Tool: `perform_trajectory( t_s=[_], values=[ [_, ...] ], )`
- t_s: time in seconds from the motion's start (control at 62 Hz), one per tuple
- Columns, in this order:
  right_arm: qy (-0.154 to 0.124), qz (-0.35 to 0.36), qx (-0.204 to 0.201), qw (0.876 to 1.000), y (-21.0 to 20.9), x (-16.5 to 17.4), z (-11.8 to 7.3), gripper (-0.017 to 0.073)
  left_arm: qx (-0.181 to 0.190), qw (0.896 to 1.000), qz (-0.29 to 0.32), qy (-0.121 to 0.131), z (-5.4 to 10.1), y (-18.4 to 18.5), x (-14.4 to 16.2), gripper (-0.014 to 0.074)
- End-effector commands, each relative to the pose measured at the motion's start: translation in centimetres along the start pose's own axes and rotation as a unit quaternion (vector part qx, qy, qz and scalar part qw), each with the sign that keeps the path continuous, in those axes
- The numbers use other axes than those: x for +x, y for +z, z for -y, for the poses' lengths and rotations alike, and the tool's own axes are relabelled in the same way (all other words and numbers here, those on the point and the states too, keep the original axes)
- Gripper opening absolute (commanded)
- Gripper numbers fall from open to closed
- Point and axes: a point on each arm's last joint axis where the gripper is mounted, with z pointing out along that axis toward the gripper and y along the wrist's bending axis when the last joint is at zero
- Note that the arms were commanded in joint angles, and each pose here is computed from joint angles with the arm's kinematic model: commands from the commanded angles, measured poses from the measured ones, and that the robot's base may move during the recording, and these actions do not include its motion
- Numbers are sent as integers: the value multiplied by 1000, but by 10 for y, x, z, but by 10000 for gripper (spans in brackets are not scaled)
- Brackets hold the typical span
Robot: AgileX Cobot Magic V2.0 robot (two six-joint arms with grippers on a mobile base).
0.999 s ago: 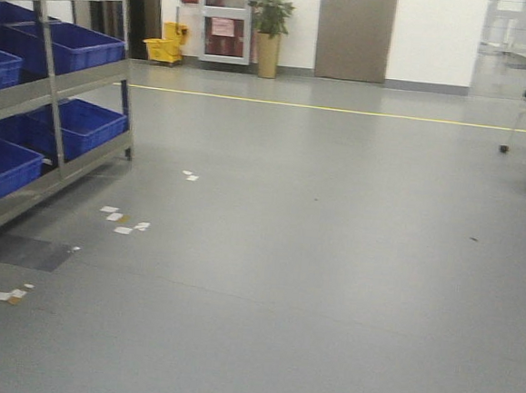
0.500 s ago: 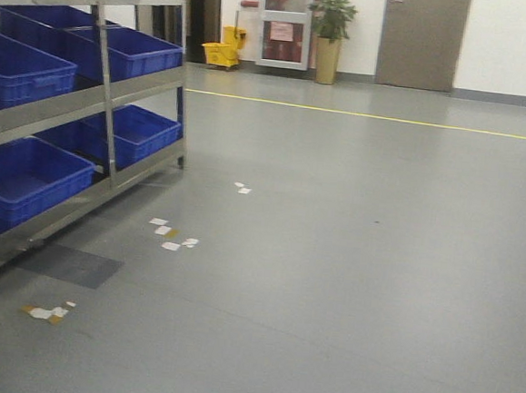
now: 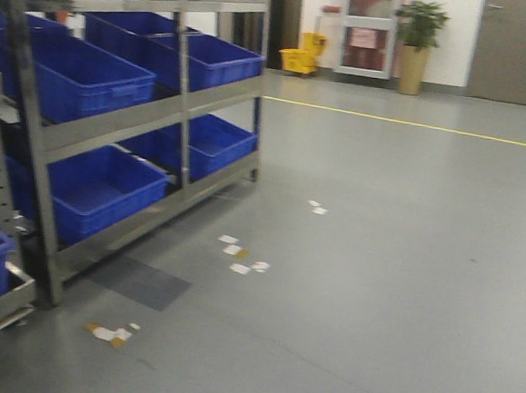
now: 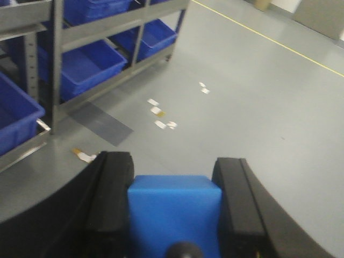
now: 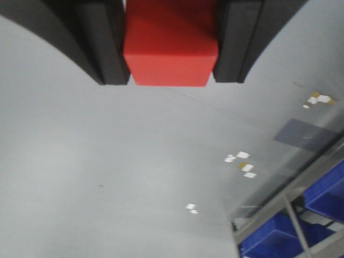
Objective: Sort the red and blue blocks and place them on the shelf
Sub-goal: 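Drive the base along the aisle toward the bin shelves, then turn and approach the shelf of blue bins holding both cubes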
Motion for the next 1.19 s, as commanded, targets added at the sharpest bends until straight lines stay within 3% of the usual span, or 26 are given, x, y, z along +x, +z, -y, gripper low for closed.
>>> perform_trajectory(
  t_s=[0.0,1.176],
  values=[
    [-8,60,-2,998,-5,-17,-1,58,19,998,55,-4,5,-4,-16,123],
    [-8,60,-2,998,-5,-17,-1,58,19,998,55,-4,5,-4,-16,123]
  ],
)
